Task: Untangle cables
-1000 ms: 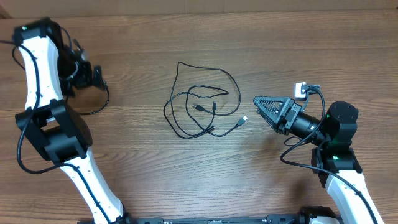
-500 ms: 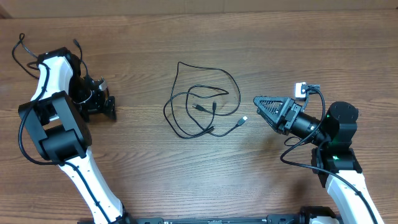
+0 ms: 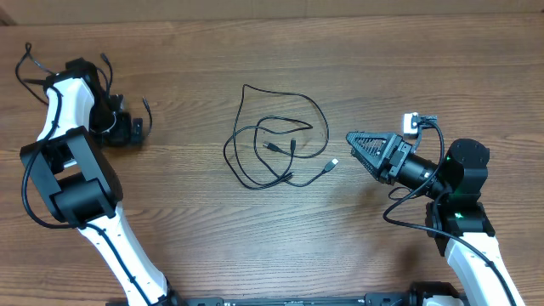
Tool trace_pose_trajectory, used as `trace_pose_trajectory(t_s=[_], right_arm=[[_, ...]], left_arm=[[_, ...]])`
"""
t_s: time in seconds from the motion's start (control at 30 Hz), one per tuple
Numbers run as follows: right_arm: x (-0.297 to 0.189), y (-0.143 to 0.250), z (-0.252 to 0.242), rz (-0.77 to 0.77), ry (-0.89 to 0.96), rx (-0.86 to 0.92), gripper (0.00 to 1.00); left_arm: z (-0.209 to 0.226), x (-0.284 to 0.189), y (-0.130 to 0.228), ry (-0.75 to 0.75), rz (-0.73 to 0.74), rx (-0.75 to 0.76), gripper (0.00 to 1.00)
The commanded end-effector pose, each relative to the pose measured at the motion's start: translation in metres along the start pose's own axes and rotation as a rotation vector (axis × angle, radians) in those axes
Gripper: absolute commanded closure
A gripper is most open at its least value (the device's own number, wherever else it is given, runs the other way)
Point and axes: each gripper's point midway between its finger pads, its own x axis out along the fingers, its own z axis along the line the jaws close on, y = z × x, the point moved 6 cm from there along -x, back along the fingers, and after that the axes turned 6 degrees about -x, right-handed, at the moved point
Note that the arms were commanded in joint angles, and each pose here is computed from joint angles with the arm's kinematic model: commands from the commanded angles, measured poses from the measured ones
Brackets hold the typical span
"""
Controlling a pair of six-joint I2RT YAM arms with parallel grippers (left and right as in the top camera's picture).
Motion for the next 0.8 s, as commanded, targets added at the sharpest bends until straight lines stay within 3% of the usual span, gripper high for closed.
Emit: trace_pose_trajectory(t_s=[0.0,0.33,0.77], right_arm=[[-0.001,-0.003,0.004,-0.011,-0.005,-0.025,0.0],[-0.001,-0.004,0.003,-0.024,0.004,-0.025,0.0],[-0.001,-0.005,0.003,-0.028,0.008,-0.024,0.0]], left_arm=[[0.006,0.014,-0.012,-0.038,-0.059,-0.081,0.01],[-0.002,0.016,-0.054,0.008,-0.299,-0.122,0.0],[-0.036,0.038,-0.082,0.011,-0.547,-0.121,0.01]])
